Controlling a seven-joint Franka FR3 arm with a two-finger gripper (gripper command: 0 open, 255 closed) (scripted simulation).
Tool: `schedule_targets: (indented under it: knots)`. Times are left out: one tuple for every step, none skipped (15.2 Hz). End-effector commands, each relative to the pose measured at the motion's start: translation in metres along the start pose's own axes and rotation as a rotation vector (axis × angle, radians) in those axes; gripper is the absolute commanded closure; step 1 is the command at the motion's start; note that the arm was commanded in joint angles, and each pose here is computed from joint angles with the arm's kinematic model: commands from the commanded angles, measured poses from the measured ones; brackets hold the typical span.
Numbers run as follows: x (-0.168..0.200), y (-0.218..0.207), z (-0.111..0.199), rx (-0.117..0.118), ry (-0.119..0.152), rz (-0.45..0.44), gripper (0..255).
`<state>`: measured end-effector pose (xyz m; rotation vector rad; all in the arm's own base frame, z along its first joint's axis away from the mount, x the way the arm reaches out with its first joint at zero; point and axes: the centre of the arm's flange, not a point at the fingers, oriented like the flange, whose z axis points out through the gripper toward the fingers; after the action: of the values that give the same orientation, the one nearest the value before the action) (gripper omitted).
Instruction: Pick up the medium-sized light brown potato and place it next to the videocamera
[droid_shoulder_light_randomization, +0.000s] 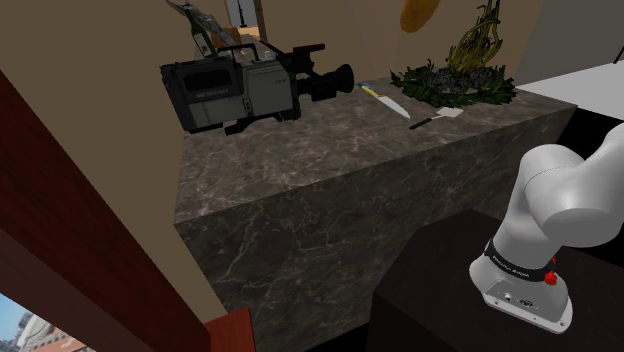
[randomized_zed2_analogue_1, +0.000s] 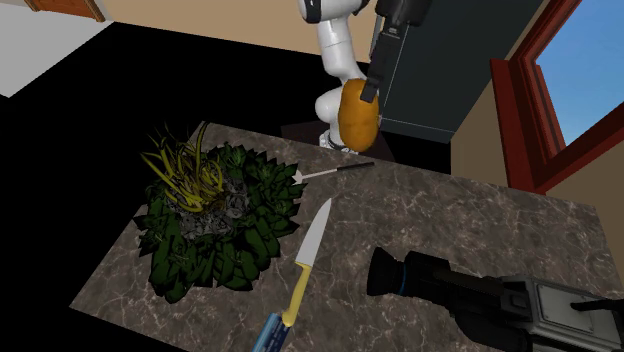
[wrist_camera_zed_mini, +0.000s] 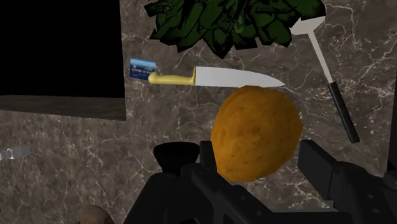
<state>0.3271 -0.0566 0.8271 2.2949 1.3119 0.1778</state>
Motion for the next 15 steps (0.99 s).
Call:
schedule_targets:
  knots:
    - [0.021, 0.016, 0.005, -0.001, 0.000, 0.000, 255]
    - [0.032, 0.023, 0.007, -0.001, 0.000, 0.000, 255]
    - [0.043, 0.030, 0.010, -0.001, 0.000, 0.000, 255]
    - [0.054, 0.037, 0.012, -0.001, 0.000, 0.000, 255]
    - [0.064, 0.044, 0.014, -0.001, 0.000, 0.000, 255]
    - [0.075, 0.051, 0.017, -0.001, 0.000, 0.000, 255]
    - [0.086, 0.058, 0.019, -0.001, 0.000, 0.000, 255]
    - [0.097, 0.066, 0.021, -0.001, 0.000, 0.000, 255]
    - [0.108, 0.073, 0.023, -0.001, 0.000, 0.000, 255]
    - [0.119, 0.080, 0.026, -0.001, 0.000, 0.000, 255]
    - [0.130, 0.087, 0.028, -0.001, 0.000, 0.000, 255]
    - [0.141, 0.094, 0.030, -0.001, 0.000, 0.000, 255]
    - [0.145, 0.097, 0.031, -0.001, 0.000, 0.000, 255]
    - [0.146, 0.094, 0.036, -0.001, 0.000, 0.000, 255]
    - [0.147, 0.092, 0.040, -0.001, 0.000, 0.000, 255]
